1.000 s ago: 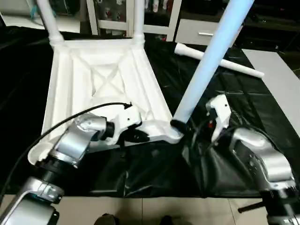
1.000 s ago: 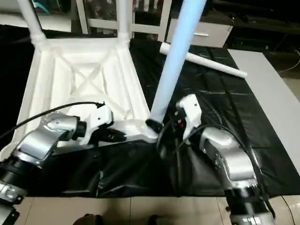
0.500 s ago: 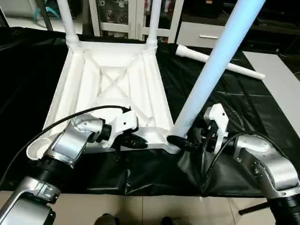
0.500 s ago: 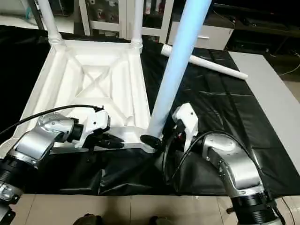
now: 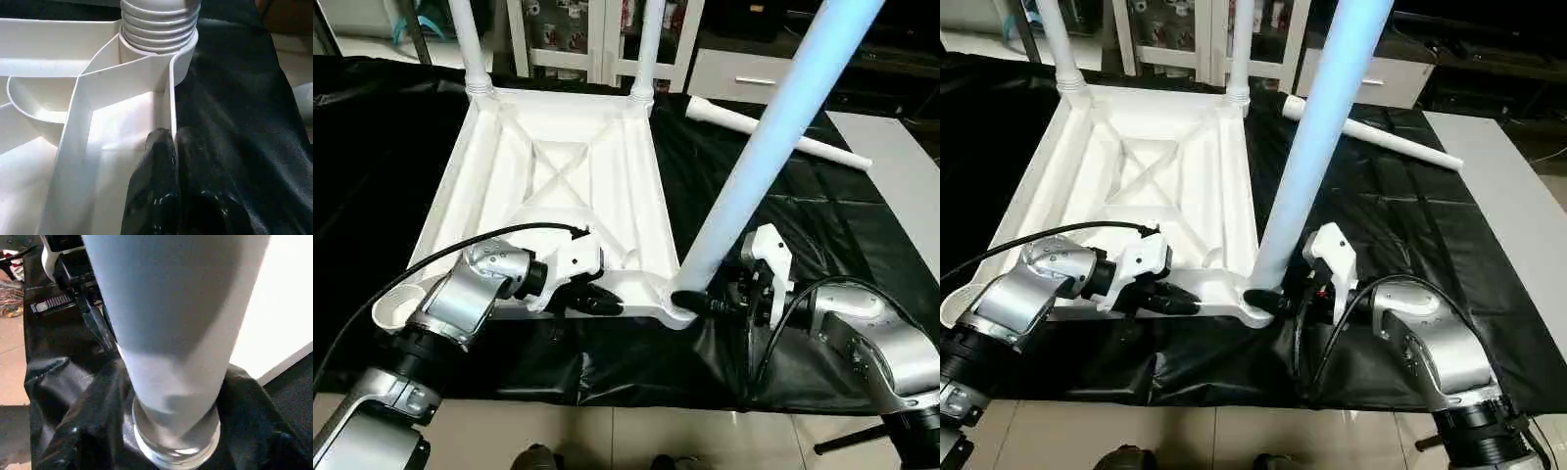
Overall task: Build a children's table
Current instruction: Rotate leg to tighten
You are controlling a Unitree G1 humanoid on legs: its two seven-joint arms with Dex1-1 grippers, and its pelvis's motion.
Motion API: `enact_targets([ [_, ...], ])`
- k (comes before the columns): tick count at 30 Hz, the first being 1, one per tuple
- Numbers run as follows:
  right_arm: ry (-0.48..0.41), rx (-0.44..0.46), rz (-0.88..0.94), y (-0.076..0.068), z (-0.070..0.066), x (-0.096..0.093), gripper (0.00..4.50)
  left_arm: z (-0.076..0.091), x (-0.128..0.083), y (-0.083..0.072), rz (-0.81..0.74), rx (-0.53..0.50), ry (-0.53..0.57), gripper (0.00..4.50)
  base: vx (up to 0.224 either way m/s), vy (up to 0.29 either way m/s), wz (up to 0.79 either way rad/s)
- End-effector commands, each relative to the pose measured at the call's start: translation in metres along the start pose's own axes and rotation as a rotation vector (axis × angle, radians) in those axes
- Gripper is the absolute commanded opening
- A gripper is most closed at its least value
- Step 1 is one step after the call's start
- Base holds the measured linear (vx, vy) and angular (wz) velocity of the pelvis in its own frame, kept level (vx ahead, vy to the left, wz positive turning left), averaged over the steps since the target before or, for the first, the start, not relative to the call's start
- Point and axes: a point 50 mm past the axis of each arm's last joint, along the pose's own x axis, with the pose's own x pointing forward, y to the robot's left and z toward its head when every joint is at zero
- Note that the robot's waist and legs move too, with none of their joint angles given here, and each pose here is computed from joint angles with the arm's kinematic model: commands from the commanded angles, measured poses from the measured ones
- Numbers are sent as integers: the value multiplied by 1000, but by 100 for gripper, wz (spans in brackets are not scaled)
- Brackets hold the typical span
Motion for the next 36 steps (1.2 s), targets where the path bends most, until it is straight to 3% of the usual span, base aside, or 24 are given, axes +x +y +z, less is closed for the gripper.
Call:
enact_targets([
  [1, 31, 16, 38, 2, -5, 1, 260, 4, 8, -3, -50, 22, 0, 0, 0, 0, 0],
  [7, 48, 3, 56, 2, -6, 2, 209, 4, 8, -3, -56, 28, 11, 0, 0, 0, 0],
  [13, 57, 4, 57, 3, -8, 4, 197, 3, 8, -4, -57, 30, 16, 0, 0, 0, 0],
  [19, 82, 82, -141, -14, -22, 12, 196, 2, 12, 0, 14, -9, 8, 0, 0, 0, 0],
  [20, 76, 141, -267, -22, -28, 23, 195, 4, 19, 4, 82, -51, -26, 0, 0, 0, 0],
  [25, 43, 240, -407, -31, -29, 47, 195, 10, 33, 5, 123, -99, -61, 0, -31, 2, -6],
  [31, 8, 383, -660, -47, -23, 82, 195, 25, 56, 24, 370, -208, -72, 0, 0, 0, 0],
  [36, -10, 427, -800, -51, -17, 98, 194, 31, 66, 35, 535, -283, -46, 0, 0, 0, 0],
])
